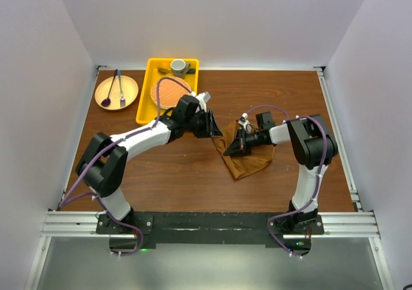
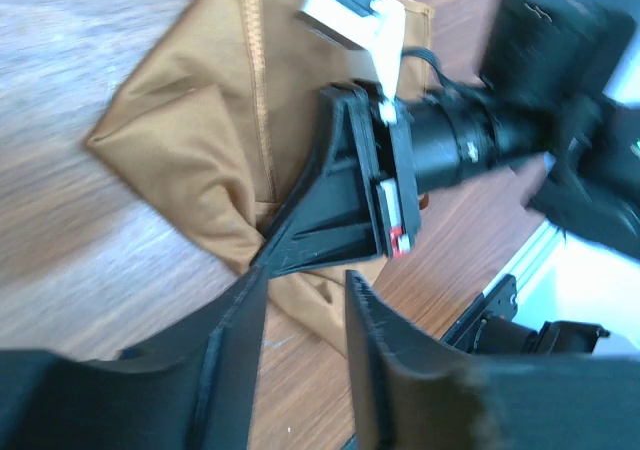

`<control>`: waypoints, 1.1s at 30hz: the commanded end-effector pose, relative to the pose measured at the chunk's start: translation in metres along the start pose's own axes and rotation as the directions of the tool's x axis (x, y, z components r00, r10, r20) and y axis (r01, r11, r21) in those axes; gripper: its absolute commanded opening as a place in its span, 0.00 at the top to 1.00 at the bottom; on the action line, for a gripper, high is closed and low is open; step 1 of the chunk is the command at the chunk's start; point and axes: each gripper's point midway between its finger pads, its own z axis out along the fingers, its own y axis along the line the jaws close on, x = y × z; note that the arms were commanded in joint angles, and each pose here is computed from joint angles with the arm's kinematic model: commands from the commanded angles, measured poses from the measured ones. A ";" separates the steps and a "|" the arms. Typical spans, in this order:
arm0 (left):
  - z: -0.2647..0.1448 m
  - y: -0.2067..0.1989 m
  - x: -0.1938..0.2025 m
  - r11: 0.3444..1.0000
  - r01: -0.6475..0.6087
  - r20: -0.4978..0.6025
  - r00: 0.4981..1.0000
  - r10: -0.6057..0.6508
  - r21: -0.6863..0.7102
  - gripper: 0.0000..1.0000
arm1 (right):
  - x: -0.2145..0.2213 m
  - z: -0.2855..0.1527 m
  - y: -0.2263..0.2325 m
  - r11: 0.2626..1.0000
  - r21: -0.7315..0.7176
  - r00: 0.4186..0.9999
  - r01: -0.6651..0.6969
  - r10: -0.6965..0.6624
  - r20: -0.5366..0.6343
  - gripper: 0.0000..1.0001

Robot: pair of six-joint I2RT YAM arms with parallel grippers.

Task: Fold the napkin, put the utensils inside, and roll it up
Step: Roll the napkin with the utensil

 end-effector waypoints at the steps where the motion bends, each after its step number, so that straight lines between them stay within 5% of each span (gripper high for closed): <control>1: 0.016 -0.021 -0.006 0.989 -0.069 0.053 0.997 0.063 0.130 0.67 | 0.004 -0.005 -0.029 0.994 0.035 0.993 -0.104 0.106 -0.058 1.00; 10: 0.073 -0.015 -0.006 0.987 -0.011 0.045 0.999 0.004 0.160 0.86 | 0.004 -0.012 -0.057 0.989 0.111 0.991 -0.094 0.103 -0.080 1.00; 15: 0.091 0.046 -0.003 0.995 0.058 0.033 0.998 -0.055 -0.079 0.99 | 0.010 -0.011 -0.064 0.988 0.121 0.991 -0.099 0.109 -0.083 1.00; 22: 0.099 0.108 0.001 0.938 -0.013 -0.086 0.996 -0.018 -0.346 0.97 | 0.013 -0.010 -0.067 0.990 0.115 0.993 -0.087 0.095 -0.064 1.00; 25: 0.082 0.090 -0.017 0.938 -0.069 -0.067 0.997 0.050 -0.339 0.80 | 0.012 -0.010 -0.064 0.991 0.095 0.994 -0.090 0.095 -0.058 1.00; 28: 0.058 0.063 -0.027 0.943 -0.061 -0.069 0.997 0.041 -0.328 0.49 | 0.011 -0.011 -0.059 0.993 0.089 0.996 -0.074 0.079 -0.052 1.00; 33: 0.034 0.034 -0.009 0.947 0.102 -0.082 0.988 -0.132 -0.303 0.34 | 0.002 -0.013 -0.048 0.997 0.061 0.998 -0.053 0.054 -0.027 1.00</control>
